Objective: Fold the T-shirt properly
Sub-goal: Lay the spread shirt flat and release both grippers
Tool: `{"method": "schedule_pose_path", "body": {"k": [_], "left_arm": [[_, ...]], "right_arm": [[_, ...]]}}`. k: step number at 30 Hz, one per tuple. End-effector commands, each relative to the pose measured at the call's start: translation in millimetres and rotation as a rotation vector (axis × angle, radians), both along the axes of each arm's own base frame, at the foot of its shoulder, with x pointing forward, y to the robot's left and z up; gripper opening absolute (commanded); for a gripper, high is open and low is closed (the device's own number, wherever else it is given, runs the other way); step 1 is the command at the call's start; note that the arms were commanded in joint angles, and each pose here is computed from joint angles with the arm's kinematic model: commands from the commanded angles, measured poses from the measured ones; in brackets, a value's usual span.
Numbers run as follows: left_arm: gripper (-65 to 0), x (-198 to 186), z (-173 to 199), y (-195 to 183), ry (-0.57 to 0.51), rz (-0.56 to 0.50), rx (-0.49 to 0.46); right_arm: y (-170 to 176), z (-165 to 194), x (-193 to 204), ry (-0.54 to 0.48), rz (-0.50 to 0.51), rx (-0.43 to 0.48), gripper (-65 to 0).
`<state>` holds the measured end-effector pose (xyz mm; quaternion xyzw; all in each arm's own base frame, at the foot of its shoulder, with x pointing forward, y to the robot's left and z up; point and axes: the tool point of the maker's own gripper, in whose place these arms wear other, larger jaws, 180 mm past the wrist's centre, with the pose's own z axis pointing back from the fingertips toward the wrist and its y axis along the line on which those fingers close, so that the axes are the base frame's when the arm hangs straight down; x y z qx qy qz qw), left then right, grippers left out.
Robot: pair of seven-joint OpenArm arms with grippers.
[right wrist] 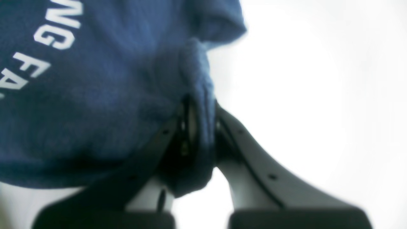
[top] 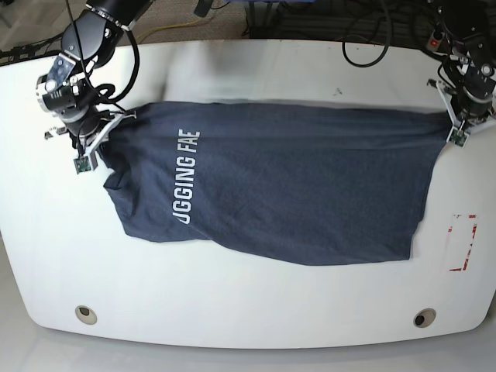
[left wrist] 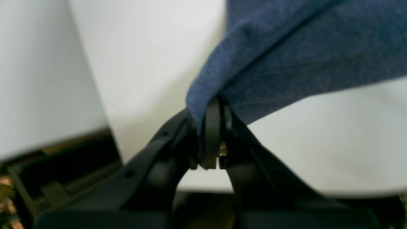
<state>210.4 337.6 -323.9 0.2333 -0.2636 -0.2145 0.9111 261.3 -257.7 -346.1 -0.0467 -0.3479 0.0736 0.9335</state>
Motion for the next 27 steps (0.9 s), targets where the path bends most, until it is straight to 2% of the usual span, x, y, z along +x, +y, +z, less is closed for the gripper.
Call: {"method": "schedule_pose_path", "body": {"k": [1, 9, 15, 25, 27], "left_arm": [[-64.4, -28.5, -4.5, 15.8, 0.034, 0.081, 0.021], [-64.4, -57.9, -23.0, 2.9, 0.040, 0.084, -0.046], [-64.4, -80.2, -47.1, -1.5, 0.105, 0.119, -0.096], [-64.4, -112.8, -58.4, 32.2, 0.147, 0.255, -0.097], [-64.2, -113.6, -58.4, 33.1, 0.147, 0.258, -0.097]], "right_arm": [[-7.1, -5.9, -17.1, 0.010, -0.068, 0.017, -65.0], [6.8, -30.2, -48.1, 0.080, -0.114, 0.081, -65.0], [19.0, -41.8, -61.2, 0.114, -0.120, 0.116, -65.0], [22.6, -54.3, -85.1, 0.175, -0.125, 0.123, -65.0], [22.6, -56.7, -90.7, 0.188, -0.126, 0.122, -61.4]]}}
